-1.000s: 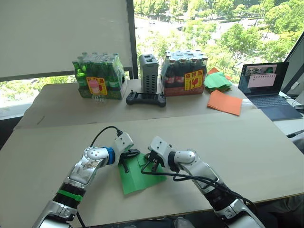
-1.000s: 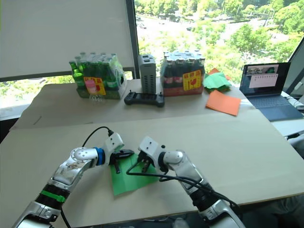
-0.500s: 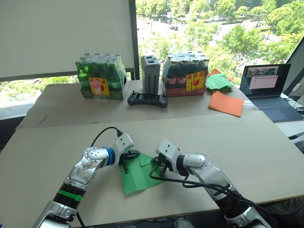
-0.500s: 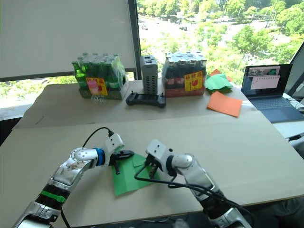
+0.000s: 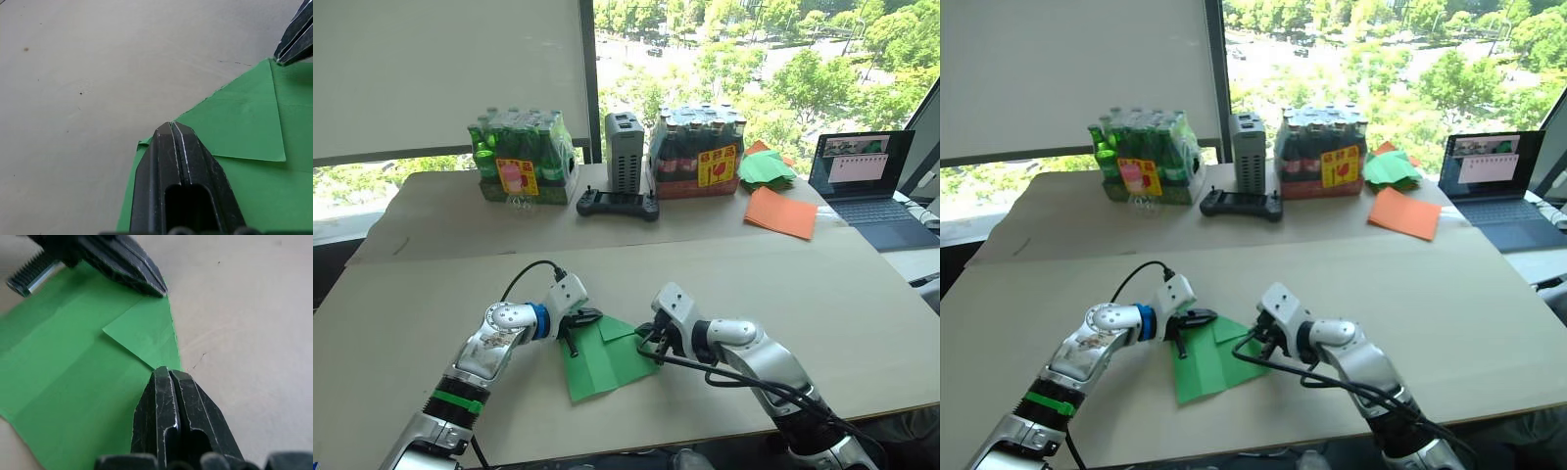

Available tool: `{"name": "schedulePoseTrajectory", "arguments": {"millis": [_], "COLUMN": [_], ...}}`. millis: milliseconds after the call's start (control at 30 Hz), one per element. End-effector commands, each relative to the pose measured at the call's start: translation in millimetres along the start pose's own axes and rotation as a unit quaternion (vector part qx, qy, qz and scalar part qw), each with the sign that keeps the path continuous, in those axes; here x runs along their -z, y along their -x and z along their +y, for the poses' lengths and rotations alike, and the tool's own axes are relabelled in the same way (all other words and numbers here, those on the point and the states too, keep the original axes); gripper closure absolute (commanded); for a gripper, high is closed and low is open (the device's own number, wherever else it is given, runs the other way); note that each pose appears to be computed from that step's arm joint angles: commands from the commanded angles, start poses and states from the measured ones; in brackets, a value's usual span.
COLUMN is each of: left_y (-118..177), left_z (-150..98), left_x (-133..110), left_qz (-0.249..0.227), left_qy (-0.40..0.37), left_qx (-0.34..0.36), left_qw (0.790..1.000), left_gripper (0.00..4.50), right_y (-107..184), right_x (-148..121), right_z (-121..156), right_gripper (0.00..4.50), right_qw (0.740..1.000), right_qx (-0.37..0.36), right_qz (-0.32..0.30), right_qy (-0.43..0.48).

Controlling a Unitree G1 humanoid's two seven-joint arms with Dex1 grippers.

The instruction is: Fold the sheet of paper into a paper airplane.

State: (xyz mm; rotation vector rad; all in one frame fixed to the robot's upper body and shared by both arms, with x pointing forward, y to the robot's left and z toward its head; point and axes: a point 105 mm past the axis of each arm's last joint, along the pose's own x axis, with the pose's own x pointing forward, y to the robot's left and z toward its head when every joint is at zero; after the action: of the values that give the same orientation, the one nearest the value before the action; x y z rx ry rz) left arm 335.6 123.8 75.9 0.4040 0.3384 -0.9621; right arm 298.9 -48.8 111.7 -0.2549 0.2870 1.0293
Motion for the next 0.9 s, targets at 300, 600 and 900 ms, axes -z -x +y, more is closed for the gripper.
{"name": "schedulePoseTrajectory", "arguments": {"millis": [300,600,900], "left_y": [48,99,86], "left_z": [22,19,-14], "left_x": [-22,-4,21], "left_qz": [-0.057,-0.092,-0.09], "left_qy": [0.101,0.266,0.363], "left_qx": [-0.059,-0.113,-0.093], "left_qw": [0.991,0.953,0.923], "left_gripper": [4.5,1.95,1.64], "right_y": [4,-5,-26], "right_x": [-43,-33,-31], "right_z": [10,13,10], "right_gripper": [4.48,4.5,4.5], "right_qw": [0.995,0.996,0.996], "right_qx": [-0.008,-0.007,-0.015], "right_qz": [-0.095,-0.088,-0.075], "right_qy": [0.027,0.03,0.053]}}
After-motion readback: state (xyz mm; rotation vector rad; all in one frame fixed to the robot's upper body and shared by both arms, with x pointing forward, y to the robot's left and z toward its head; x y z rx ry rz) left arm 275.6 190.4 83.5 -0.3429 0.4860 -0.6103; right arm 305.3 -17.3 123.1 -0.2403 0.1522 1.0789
